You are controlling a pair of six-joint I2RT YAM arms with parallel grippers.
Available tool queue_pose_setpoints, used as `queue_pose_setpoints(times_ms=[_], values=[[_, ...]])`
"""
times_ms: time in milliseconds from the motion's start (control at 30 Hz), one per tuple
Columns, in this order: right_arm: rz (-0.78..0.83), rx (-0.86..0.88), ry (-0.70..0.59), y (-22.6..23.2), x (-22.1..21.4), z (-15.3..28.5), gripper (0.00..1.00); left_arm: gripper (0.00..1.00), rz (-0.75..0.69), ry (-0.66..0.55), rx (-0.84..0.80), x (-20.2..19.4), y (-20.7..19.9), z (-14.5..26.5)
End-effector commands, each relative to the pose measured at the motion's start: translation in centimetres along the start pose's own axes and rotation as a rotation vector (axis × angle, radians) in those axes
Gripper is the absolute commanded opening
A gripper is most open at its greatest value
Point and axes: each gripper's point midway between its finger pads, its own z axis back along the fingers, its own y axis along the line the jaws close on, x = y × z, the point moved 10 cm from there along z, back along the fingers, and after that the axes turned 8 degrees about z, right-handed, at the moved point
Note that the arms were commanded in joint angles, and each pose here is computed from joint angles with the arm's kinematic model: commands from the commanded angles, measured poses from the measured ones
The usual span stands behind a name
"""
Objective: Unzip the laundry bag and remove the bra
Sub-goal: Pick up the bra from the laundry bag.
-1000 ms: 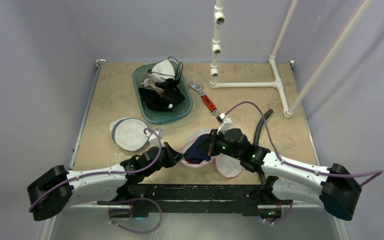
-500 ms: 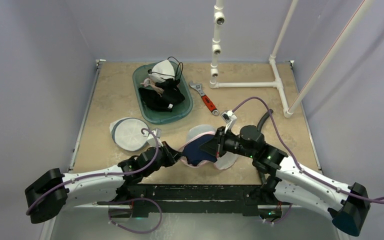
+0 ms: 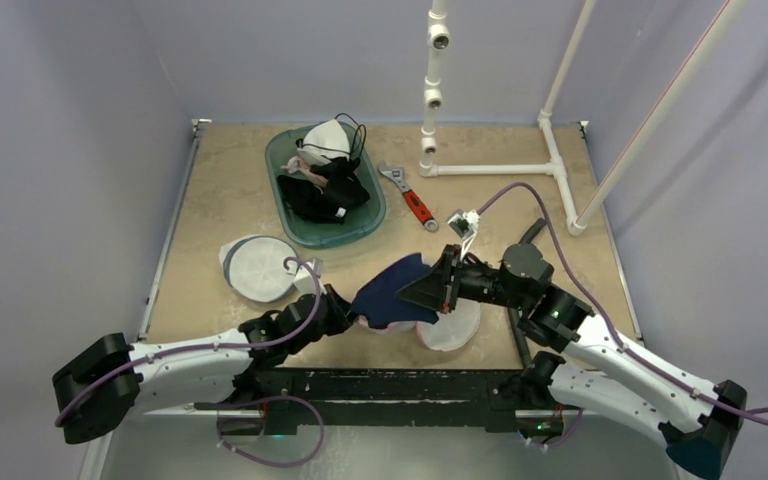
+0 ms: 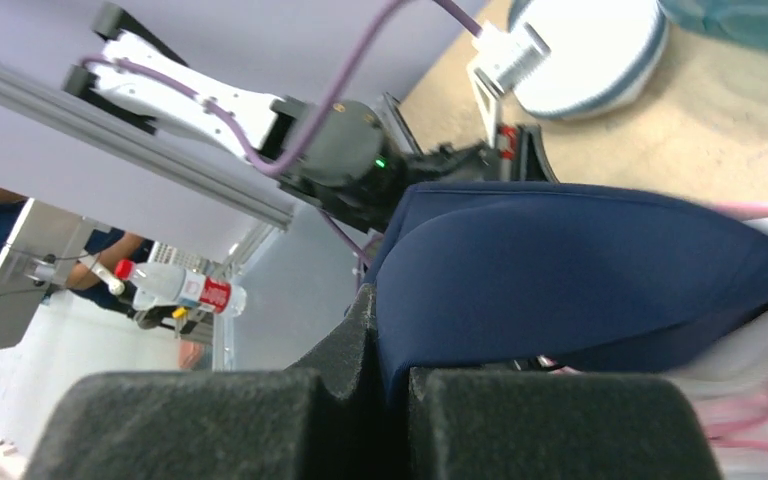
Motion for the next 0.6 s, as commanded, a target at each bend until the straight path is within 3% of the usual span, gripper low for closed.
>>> queue_pose_setpoints(times_ms=[0,200,567], values=[[0.127,0.114,-0.146,3.9,4.4,1.4,0.00,0.03,0.009,-0.029,-0.011,0.6,-1.1,0.0],[0.180,0.146,-0.216,5.6,6.1,2.5,0.00,0.13,0.005,-0.036,-0.020,1.0,-1.6,0.4],[0.326,0.023,-0.247,6.6,8.7,3.6,0.00,0.58,-0.007,-0.046,-0.126,3.0,-5.9,2.6]])
